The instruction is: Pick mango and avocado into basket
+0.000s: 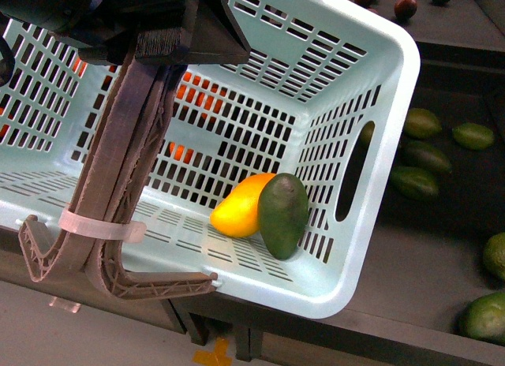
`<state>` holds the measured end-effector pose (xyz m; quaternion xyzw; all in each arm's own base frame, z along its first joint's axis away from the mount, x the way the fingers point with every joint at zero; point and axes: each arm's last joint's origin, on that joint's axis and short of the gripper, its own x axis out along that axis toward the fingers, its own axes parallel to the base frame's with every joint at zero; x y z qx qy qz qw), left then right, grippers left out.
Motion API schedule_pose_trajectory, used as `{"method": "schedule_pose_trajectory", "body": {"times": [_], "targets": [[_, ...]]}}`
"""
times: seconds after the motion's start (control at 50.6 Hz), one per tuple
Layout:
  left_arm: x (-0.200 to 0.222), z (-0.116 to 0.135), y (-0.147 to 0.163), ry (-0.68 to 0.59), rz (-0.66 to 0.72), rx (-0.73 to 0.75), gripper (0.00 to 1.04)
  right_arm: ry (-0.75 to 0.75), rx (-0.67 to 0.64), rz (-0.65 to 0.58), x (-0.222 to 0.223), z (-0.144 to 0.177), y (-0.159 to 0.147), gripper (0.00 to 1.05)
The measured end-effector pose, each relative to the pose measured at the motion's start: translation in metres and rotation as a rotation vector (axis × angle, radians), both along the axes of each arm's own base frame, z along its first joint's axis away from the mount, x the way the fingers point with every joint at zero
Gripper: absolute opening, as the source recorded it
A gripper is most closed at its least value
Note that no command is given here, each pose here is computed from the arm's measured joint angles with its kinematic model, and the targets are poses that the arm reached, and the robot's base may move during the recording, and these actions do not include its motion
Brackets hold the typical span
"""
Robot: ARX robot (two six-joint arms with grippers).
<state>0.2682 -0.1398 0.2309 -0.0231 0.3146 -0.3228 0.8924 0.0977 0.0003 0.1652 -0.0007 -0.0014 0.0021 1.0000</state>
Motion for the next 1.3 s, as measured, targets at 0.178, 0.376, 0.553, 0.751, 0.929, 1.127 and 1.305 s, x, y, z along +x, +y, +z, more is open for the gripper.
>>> {"method": "schedule_pose_trajectory", "body": {"times": [0.178,0.376,0.553,0.751,0.929,1.127,1.305], "targets": [[0.0000,0.0000,0.0000,0.001,0.001,0.000,0.07,0.000,0.000,0.000,0.0000,0.0000,0.0000,0.62],[-0.0021,0.0002,-0.0038,0.001,-0.032,-0.006,0.07,0.002,0.001,-0.002,0.0000,-0.0002,-0.0001,0.98],[-0.0017,0.0001,-0.0034,0.008,-0.028,-0.014,0.07,0.002,0.000,0.000,-0.0001,-0.0001,0.0000,0.97],[0.0001,0.0001,-0.0005,-0.005,0.003,0.007,0.07,0.004,0.001,-0.001,0.0000,-0.0005,0.0000,0.97],[0.0003,0.0004,0.0003,-0.006,0.005,0.006,0.07,0.004,0.000,0.001,0.0000,-0.0005,0.0000,0.97],[-0.0001,0.0004,-0.0005,0.001,-0.009,-0.006,0.07,0.003,0.000,0.000,0.0000,-0.0003,0.0000,0.97],[-0.0007,0.0005,-0.0011,0.003,-0.015,-0.009,0.07,0.002,0.000,0.001,0.0000,-0.0002,0.0000,0.97]]}}
